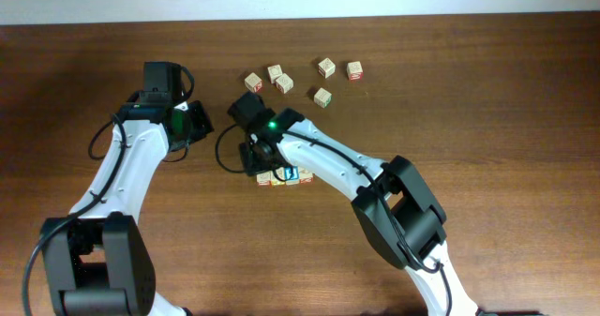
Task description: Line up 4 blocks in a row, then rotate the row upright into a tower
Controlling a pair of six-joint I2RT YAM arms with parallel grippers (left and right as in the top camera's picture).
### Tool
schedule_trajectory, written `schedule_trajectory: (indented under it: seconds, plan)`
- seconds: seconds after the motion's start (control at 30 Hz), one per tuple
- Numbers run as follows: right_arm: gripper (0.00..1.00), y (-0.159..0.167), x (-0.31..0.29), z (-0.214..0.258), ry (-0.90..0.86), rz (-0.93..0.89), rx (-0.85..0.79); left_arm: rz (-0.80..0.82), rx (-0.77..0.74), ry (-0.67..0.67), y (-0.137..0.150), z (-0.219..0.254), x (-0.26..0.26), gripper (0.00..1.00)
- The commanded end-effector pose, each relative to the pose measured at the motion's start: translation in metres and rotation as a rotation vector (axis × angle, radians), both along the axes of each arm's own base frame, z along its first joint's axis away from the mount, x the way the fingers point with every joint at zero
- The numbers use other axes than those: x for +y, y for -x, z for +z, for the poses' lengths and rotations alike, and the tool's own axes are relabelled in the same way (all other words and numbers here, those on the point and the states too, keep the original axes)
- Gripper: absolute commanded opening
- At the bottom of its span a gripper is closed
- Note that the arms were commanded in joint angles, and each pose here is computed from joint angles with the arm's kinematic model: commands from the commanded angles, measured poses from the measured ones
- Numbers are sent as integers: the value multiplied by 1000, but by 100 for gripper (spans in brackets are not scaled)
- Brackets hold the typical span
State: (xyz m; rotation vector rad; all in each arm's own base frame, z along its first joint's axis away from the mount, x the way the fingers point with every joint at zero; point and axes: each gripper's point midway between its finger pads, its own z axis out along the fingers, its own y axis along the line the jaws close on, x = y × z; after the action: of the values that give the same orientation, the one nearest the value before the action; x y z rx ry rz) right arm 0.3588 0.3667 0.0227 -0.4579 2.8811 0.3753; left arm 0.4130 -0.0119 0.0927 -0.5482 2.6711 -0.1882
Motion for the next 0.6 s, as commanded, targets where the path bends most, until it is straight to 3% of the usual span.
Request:
schedule_trajectory:
  seconds: [0.0,0.3,0.4,0.5,0.57]
  plan:
    - [4,-1,1,-3,17,-4,-9,11,-14,5,-5,6,0,9]
    - [5,-5,2,2,15,12,-25,11,-7,5,-3,5,0,9]
    - [9,-23,7,86,-64,11,-117,11,-7,4,-3,5,0,8]
    - [9,-16,-13,164,-57,-3,-185,11,-7,4,-3,5,0,7]
    - [9,-14,-43,168,-2,-48,-148,11,-3,4,-3,5,0,7]
